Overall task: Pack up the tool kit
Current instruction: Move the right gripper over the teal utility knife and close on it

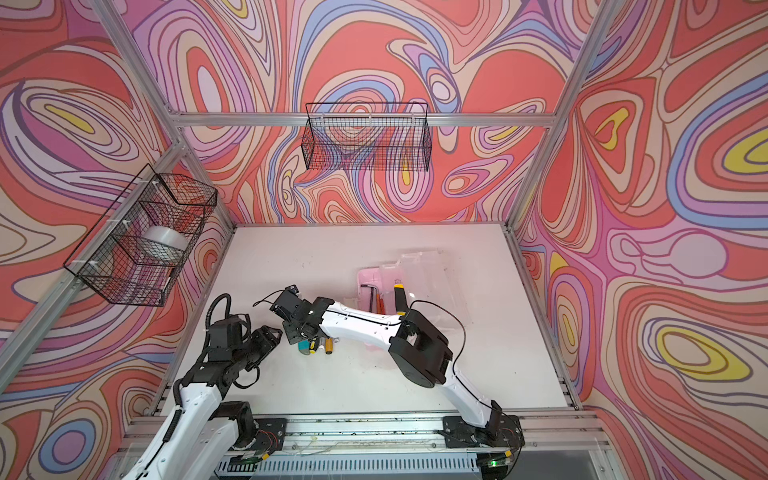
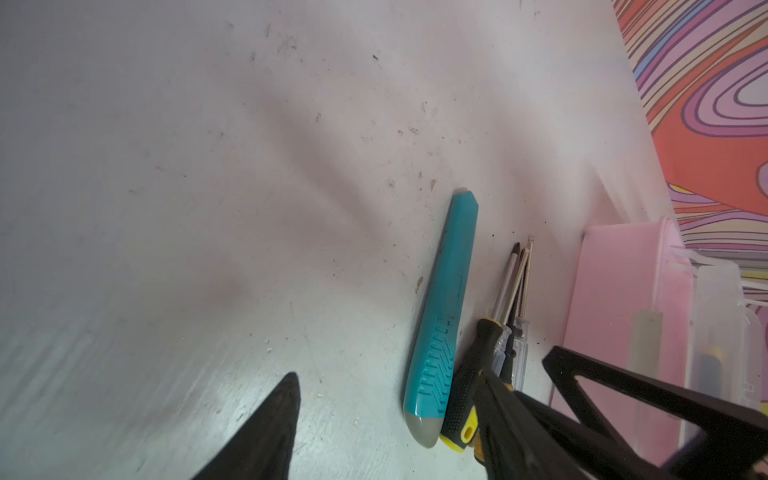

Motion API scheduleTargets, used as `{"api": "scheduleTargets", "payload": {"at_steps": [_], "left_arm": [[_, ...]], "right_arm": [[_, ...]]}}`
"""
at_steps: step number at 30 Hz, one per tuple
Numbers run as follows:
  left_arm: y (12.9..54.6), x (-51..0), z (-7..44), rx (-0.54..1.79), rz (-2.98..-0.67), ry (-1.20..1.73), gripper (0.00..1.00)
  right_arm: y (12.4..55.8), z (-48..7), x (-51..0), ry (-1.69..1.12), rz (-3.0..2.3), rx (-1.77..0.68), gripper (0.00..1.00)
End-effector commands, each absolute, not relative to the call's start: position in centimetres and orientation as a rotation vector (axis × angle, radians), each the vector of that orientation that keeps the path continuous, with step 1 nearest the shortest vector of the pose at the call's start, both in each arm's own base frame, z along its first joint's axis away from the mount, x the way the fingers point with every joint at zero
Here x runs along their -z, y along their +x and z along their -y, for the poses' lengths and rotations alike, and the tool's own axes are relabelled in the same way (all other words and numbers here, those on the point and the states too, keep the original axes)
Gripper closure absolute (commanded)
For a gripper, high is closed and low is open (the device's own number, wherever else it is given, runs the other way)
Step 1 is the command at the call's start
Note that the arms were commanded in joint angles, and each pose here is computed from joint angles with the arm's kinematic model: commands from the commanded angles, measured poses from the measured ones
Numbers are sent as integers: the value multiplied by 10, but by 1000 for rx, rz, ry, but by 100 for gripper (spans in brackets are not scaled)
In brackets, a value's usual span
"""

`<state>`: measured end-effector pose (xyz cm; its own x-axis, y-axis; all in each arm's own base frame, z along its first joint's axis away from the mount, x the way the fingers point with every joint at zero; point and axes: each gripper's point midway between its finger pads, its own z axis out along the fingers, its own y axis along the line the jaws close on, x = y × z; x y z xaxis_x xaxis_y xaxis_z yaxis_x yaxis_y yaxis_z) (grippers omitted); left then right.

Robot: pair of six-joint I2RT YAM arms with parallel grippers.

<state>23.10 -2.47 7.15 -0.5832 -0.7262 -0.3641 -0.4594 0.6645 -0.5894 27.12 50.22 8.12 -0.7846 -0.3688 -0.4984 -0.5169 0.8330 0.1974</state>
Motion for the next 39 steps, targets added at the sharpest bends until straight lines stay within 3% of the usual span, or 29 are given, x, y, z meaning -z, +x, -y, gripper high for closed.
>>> {"api": "scheduleTargets", "payload": {"at_steps": [1,18,39], "left_arm": [[222,-63,19,571,-2289,-981,33],[222,-58,18,597,-2263,-1012,33],[226,-69,13,543,-2259,-959,35]], "right_arm": [[272,-503,-65,-647,-2607,-398,38],[283,-509,-26,-673,-2632,-282,42],[281,-504,-18,-672,-2649,-263,58]]}}
